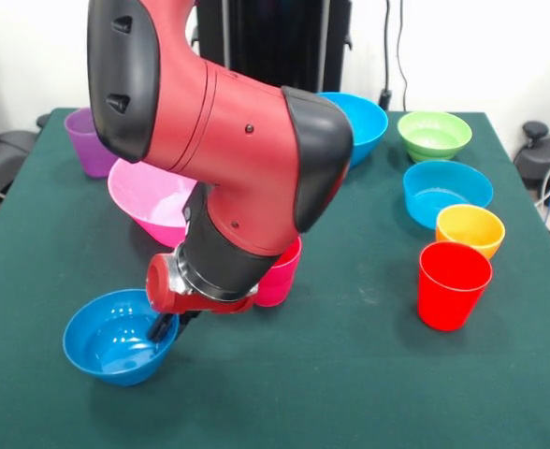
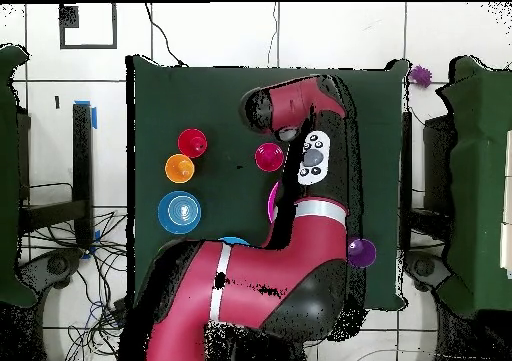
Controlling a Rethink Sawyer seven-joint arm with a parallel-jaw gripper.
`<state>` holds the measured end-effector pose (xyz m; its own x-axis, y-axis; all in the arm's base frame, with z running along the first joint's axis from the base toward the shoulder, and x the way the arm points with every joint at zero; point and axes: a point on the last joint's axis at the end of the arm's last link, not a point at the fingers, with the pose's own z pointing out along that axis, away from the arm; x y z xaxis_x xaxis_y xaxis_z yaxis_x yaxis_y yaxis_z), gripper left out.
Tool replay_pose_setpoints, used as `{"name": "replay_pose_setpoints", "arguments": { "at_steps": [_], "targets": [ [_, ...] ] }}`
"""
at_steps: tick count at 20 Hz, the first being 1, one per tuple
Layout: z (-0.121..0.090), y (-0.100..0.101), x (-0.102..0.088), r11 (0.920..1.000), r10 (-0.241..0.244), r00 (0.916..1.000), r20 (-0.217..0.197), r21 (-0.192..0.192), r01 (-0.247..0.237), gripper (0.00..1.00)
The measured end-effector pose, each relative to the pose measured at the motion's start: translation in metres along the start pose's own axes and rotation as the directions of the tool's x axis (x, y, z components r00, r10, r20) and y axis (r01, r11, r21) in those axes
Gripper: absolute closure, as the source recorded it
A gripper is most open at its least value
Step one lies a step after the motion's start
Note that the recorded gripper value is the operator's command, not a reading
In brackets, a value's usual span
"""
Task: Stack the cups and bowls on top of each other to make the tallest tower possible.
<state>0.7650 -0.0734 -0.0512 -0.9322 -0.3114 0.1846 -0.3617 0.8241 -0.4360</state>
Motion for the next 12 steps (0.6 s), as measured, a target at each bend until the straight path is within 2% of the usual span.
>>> {"name": "replay_pose_setpoints", "arguments": {
  "at_steps": [6,12],
  "targets": [
    [-0.0016,-0.0014,0.0019,0.9999,-0.005,0.9999,-0.009,0.013,0.006,1.00],
    [-0.0019,-0.0056,0.0084,0.9999,-0.003,0.9987,-0.050,0.017,0.004,1.00]
  ]
}}
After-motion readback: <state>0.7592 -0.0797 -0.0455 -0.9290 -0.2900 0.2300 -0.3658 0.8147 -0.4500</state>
